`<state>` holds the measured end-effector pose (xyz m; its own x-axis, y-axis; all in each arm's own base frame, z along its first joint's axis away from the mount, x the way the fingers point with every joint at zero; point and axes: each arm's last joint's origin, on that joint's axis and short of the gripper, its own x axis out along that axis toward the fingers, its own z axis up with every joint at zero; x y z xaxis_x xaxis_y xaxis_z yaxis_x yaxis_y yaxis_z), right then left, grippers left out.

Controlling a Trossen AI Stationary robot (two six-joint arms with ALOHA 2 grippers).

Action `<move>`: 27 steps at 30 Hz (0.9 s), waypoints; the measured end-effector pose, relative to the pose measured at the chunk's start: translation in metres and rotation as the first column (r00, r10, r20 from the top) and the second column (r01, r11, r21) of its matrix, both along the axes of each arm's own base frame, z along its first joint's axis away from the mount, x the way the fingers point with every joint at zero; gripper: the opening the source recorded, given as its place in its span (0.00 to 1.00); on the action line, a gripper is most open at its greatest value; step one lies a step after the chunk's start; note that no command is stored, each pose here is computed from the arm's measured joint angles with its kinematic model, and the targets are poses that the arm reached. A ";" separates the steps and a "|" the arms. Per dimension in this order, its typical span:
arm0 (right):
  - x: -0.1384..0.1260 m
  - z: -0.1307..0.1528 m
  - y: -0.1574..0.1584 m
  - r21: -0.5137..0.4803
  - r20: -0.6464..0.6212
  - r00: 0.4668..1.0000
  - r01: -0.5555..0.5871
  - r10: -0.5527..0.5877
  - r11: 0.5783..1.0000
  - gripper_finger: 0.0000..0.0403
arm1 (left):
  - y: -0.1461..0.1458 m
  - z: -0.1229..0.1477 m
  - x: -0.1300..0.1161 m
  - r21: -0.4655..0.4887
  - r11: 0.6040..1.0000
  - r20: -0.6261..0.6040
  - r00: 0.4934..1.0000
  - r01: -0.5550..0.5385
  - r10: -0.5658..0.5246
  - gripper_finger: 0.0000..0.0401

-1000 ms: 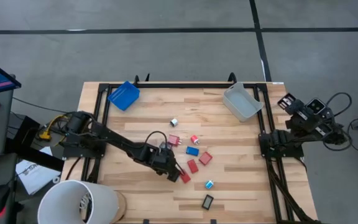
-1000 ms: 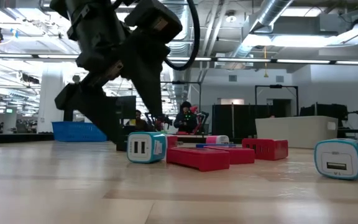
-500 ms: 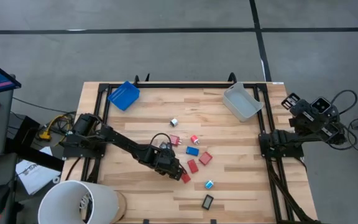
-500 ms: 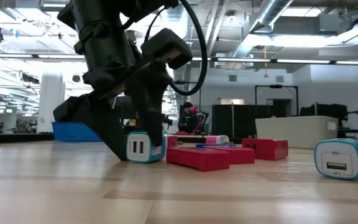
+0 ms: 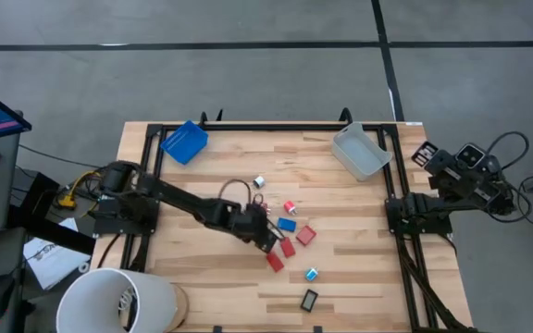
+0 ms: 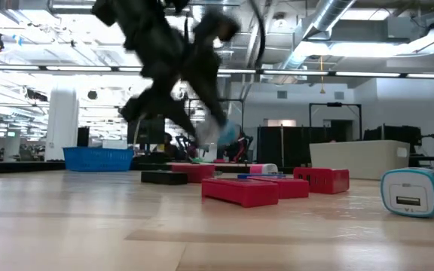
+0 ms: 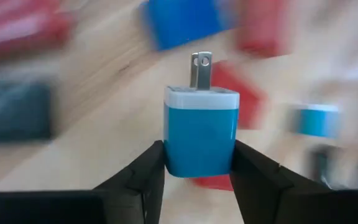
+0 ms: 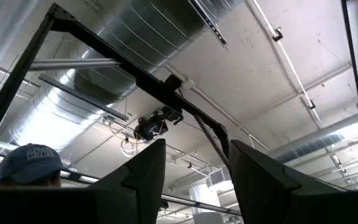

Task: Pick & Place Office items
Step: Put the bottom blue charger into the gray bin

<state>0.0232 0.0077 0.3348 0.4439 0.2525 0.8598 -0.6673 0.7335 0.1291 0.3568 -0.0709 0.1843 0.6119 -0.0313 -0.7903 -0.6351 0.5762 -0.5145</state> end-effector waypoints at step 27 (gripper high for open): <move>0.083 0.042 0.011 -0.448 -0.302 0.943 -0.009 -0.141 0.894 0.42 | 0.055 0.109 0.073 -0.122 0.668 0.710 0.535 0.734 -0.458 0.36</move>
